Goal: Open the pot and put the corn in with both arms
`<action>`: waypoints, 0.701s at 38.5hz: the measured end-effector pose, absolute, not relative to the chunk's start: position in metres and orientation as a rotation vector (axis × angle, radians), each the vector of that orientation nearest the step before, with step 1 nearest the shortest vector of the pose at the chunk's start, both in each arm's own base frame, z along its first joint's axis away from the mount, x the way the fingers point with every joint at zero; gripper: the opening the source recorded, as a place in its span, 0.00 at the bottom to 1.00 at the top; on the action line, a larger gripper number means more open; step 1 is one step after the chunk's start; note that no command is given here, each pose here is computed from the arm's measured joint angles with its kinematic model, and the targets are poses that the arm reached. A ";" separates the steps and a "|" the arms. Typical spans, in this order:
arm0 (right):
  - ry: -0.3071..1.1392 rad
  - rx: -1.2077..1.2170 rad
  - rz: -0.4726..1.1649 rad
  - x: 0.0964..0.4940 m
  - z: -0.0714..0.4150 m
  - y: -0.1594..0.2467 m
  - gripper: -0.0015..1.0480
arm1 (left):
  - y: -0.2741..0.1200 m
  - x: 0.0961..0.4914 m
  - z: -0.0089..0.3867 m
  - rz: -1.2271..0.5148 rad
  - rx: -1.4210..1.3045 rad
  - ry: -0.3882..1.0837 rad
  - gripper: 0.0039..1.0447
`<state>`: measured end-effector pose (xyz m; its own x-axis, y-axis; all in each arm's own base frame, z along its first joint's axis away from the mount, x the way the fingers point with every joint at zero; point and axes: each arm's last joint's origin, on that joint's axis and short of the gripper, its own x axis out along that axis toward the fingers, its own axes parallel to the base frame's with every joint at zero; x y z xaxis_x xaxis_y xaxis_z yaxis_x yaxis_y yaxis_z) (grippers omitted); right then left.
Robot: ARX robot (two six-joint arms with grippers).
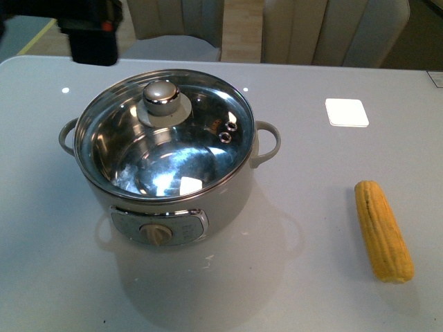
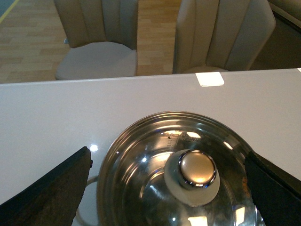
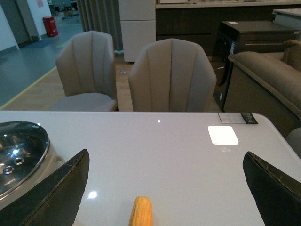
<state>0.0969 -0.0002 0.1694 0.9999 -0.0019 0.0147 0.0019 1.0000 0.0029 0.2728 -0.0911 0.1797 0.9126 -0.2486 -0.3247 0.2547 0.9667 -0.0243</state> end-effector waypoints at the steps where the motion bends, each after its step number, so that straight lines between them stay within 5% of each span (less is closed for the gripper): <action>1: -0.015 0.003 -0.002 0.097 0.169 0.000 0.92 | -0.094 0.277 0.177 -0.265 0.022 0.337 0.94; 27: -0.015 0.003 -0.002 0.097 0.169 0.000 0.92 | -0.136 0.331 0.103 -0.303 0.045 0.522 0.94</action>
